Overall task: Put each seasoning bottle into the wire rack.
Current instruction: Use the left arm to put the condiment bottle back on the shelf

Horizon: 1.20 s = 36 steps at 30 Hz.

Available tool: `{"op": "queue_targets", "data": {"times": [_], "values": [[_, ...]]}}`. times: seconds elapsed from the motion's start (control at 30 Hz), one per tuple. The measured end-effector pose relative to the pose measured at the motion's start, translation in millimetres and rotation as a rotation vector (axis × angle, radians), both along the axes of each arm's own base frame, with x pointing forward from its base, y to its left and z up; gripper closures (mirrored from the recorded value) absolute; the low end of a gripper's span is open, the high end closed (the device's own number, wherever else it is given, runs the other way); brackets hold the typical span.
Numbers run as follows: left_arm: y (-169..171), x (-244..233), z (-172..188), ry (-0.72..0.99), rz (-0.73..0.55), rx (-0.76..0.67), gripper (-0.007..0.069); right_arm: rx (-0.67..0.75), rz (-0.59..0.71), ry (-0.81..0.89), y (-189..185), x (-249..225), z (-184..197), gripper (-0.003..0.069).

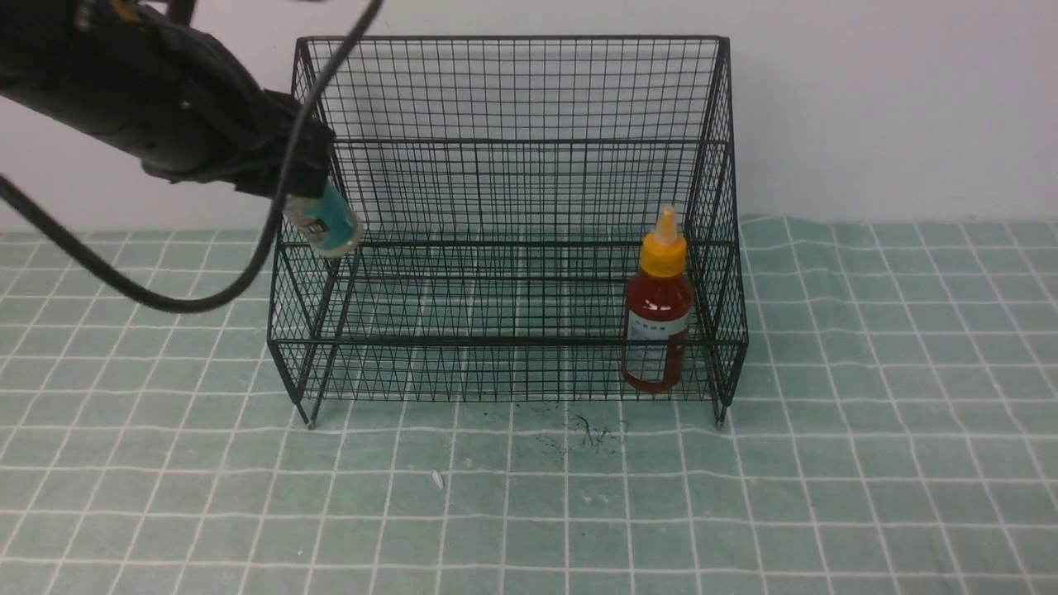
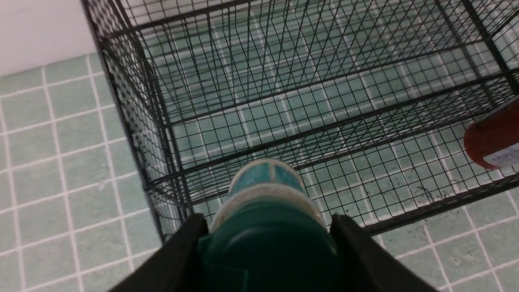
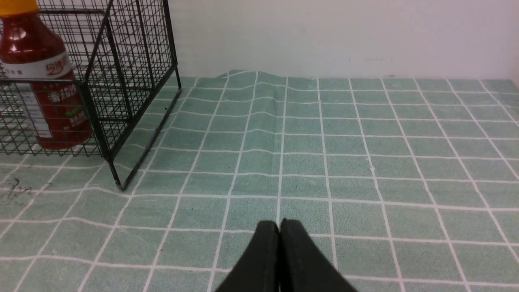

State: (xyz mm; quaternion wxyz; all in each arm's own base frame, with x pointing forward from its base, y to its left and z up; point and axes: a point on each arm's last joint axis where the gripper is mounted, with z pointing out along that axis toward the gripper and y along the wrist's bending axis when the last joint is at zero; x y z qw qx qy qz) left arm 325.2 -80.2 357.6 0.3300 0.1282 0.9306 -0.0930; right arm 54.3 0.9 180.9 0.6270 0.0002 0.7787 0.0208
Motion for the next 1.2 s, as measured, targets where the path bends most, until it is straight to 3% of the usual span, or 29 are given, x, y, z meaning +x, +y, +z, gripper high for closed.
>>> {"op": "queue_targets", "data": {"times": [0.53,0.77,0.9,1.0,1.07,1.17,1.2], "values": [[-11.5,51.8,-94.8,0.222,0.004,0.054,0.0292,0.000,0.000,0.000,0.0,0.0,0.0,0.0672],[-12.5,57.6,-109.1,0.247,0.005,0.061,0.0269,0.000,0.000,0.000,0.0,0.0,0.0,0.0672],[-12.6,57.8,-109.0,0.244,0.006,0.060,0.0155,0.000,0.000,0.000,0.0,0.0,0.0,0.0672],[-12.0,54.4,-98.9,0.246,0.004,0.060,0.0128,0.000,0.000,0.000,0.0,0.0,0.0,0.0672],[-10.6,50.5,-81.5,0.232,0.001,0.066,0.0144,0.000,0.000,0.000,0.0,0.0,0.0,0.0672],[-6.5,40.0,-38.7,0.165,0.008,0.072,0.0239,0.000,0.000,0.000,0.0,0.0,0.0,0.0672],[-2.6,26.9,-4.4,0.104,0.016,0.068,0.0339,0.000,0.000,0.000,0.0,0.0,0.0,0.0672]]}}
